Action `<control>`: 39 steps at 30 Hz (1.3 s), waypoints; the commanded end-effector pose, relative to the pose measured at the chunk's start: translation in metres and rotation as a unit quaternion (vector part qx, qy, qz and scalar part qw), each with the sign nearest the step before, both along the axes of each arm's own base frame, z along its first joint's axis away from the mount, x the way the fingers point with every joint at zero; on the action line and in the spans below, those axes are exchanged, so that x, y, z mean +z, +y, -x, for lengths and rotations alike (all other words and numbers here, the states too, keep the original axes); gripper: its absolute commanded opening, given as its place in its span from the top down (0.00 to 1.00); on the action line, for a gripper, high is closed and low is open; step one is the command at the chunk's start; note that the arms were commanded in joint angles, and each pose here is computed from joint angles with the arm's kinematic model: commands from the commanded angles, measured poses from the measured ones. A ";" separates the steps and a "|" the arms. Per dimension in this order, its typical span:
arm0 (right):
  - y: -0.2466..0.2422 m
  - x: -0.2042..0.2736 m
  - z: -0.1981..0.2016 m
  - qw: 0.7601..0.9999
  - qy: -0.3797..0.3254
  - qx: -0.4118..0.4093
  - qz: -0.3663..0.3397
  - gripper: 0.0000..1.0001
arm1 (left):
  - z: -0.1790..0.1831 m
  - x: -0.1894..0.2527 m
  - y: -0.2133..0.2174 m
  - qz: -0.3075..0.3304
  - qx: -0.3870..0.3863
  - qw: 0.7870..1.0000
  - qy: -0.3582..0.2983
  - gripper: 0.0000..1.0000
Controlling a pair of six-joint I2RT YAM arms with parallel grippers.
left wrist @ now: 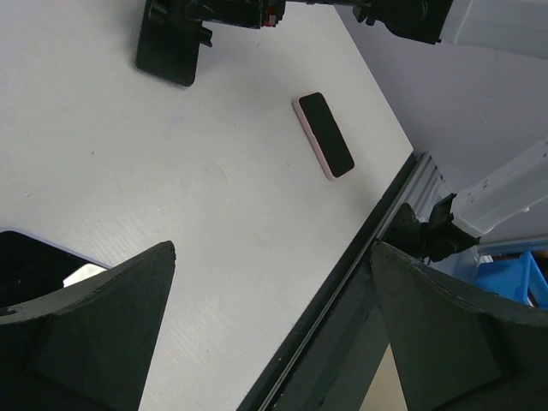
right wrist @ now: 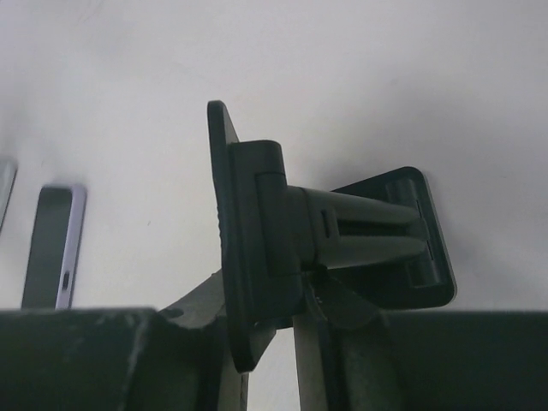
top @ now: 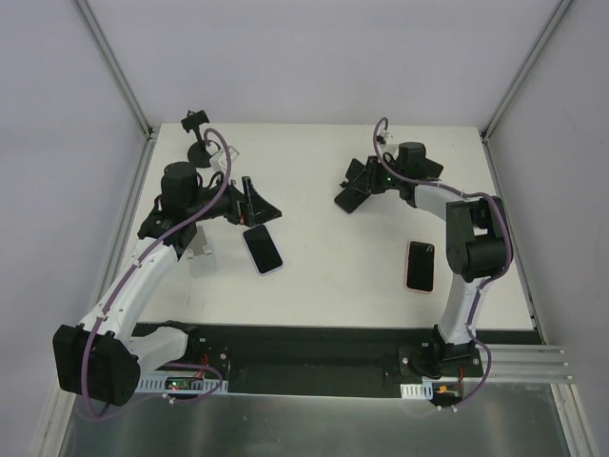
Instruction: Place the phone on the phone stand
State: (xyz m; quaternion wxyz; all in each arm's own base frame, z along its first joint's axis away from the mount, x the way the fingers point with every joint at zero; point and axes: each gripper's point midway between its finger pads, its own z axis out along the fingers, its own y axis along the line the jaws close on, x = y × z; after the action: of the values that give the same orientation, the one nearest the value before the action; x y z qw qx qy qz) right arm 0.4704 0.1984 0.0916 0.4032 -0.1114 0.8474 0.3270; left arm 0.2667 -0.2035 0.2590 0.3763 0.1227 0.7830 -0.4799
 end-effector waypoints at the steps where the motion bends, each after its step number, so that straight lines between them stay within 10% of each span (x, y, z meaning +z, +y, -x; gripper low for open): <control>1: 0.038 0.031 0.028 0.974 -0.048 0.218 -0.043 0.99 | 0.004 0.004 -0.006 0.012 -0.019 1.000 -0.009 0.05; 20: 0.080 0.002 0.206 0.894 0.124 0.427 -0.061 0.99 | 0.003 0.005 -0.008 0.018 -0.026 0.999 -0.010 0.05; 27: 0.071 -0.008 0.218 0.912 0.110 0.394 0.024 0.99 | 0.004 0.007 -0.008 0.020 -0.026 0.999 -0.015 0.05; 33: 0.047 -0.007 0.201 0.946 0.100 0.286 0.114 0.35 | 0.004 0.006 -0.008 0.021 -0.026 0.999 -0.013 0.05; 39: 0.030 -0.003 0.195 0.978 0.129 0.054 0.154 0.08 | 0.006 0.010 -0.009 0.025 -0.029 0.999 -0.013 0.05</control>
State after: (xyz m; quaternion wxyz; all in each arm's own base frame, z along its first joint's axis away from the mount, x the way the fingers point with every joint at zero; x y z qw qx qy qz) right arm 0.2582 0.2412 0.0791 0.1816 -0.3174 0.8736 0.3211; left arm 0.2654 -0.2070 0.2568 0.3654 0.1214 0.7794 -0.4942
